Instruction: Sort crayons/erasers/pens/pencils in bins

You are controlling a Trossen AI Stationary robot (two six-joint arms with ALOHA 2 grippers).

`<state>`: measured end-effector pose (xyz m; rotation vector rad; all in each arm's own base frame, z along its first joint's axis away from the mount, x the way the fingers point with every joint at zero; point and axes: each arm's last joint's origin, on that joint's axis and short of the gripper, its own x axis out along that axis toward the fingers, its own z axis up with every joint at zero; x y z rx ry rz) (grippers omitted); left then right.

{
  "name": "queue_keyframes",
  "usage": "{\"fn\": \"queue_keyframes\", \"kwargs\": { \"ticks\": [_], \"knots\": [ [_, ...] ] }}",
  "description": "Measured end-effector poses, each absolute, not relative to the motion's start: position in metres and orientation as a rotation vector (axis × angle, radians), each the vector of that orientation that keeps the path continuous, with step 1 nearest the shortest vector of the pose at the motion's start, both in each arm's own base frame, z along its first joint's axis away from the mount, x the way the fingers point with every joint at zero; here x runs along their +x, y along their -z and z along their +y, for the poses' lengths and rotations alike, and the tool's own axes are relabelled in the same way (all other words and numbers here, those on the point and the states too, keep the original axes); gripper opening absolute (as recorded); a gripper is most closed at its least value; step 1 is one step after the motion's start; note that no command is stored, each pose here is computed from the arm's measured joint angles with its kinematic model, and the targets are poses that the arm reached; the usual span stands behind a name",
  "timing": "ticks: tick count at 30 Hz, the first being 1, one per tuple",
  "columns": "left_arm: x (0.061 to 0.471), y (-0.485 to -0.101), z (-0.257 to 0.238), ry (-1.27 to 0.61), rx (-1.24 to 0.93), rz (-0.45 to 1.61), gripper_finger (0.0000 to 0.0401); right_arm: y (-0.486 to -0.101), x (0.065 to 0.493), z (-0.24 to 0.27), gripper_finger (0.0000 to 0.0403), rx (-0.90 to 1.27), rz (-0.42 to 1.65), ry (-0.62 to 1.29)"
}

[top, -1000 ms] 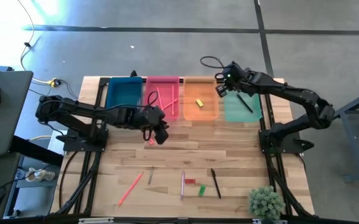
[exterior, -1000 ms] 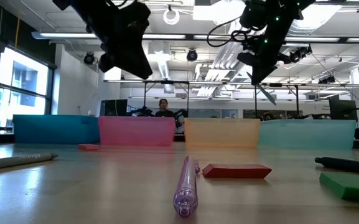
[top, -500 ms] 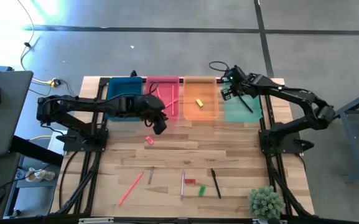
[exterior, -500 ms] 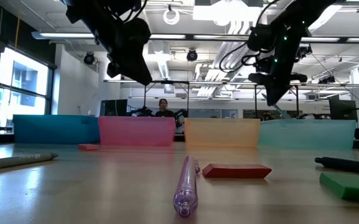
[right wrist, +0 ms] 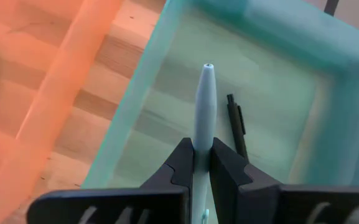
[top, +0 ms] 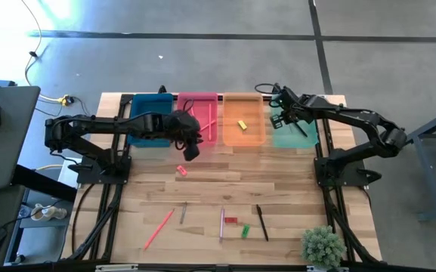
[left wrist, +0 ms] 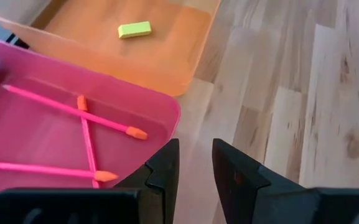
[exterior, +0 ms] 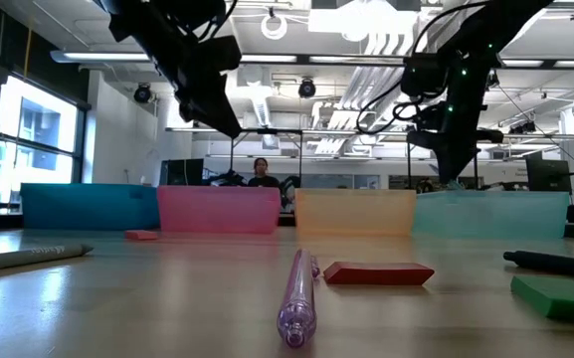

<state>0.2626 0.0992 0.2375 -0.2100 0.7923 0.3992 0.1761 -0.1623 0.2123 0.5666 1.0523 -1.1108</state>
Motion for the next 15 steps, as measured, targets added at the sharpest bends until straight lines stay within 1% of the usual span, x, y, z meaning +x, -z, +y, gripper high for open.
{"fn": "queue_keyframes", "kwargs": {
  "ticks": [10, 15],
  "knots": [
    [0.2626, -0.2374, 0.0992, -0.346, -0.088, 0.816, 0.0087, -0.2123, 0.1756, -0.1624, 0.0012, 0.564, 1.051, 1.129],
    [0.2626, -0.2374, 0.0992, -0.322, -0.033, 0.825, 0.0108, -0.2118, 0.1747, -0.1615, 0.0012, 0.581, 1.058, 1.134]
  ]
}}
